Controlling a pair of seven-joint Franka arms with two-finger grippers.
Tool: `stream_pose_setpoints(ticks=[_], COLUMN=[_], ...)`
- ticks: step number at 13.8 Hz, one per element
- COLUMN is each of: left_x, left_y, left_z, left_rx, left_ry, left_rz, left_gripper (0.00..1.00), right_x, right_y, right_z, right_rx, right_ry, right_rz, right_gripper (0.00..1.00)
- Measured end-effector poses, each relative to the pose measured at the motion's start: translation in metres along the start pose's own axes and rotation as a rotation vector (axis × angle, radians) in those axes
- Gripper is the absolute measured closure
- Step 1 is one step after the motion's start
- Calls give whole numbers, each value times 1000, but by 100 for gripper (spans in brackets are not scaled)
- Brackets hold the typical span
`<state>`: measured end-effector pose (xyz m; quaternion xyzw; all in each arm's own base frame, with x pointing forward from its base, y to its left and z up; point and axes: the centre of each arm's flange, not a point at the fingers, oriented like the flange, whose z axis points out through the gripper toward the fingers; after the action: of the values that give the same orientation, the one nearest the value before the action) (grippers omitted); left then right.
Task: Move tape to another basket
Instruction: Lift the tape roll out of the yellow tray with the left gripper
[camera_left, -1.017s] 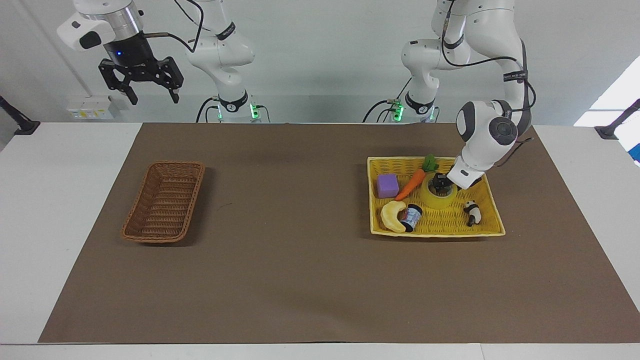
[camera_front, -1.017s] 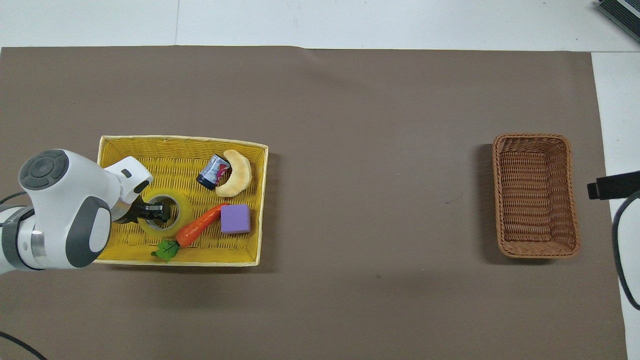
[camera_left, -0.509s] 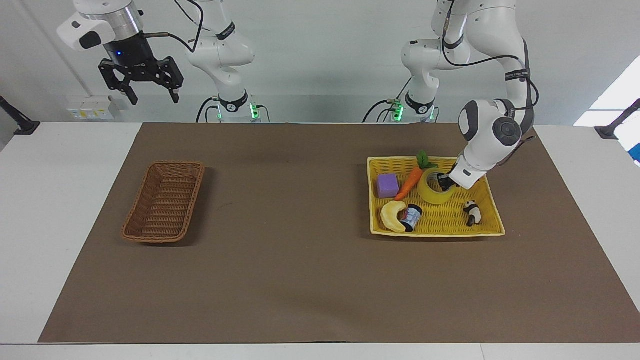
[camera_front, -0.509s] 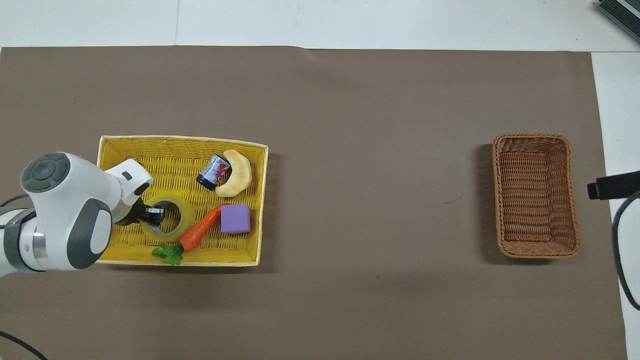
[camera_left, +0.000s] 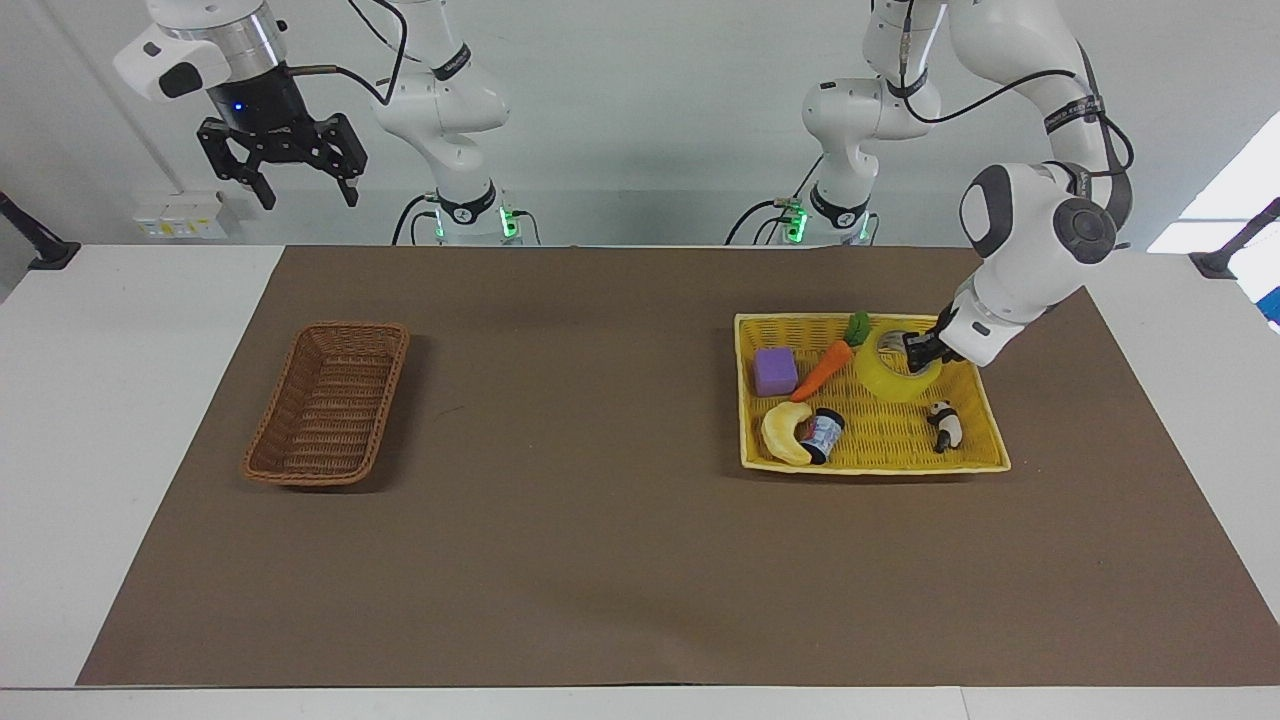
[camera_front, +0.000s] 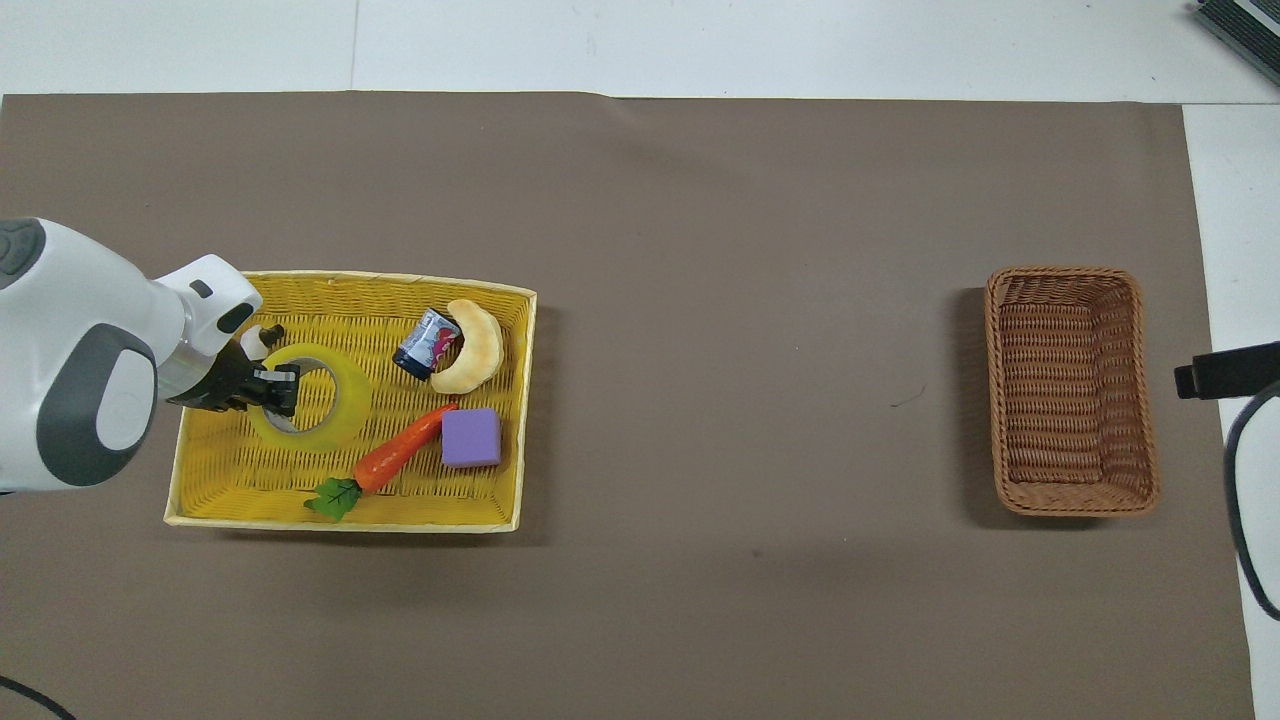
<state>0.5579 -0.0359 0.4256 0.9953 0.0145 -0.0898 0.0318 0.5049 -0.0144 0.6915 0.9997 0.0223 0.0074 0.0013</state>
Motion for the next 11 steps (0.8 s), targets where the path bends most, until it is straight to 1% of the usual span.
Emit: stream_pose_setpoints(ticks=[4, 8, 11], left_x=[-3, -21, -37], left_y=[-11, -6, -3], left_z=[-74, -145, -171], left_rx=[-9, 0, 2], left_ry=[2, -9, -22], left_rz=[-17, -3, 6], left_gripper=[77, 77, 77], right_x=[0, 0, 0], right_y=[0, 0, 0], right_z=[0, 0, 0], right_rx=[0, 0, 0], right_ry=[0, 0, 0], right_rz=[0, 0, 0], right_gripper=[0, 0, 0])
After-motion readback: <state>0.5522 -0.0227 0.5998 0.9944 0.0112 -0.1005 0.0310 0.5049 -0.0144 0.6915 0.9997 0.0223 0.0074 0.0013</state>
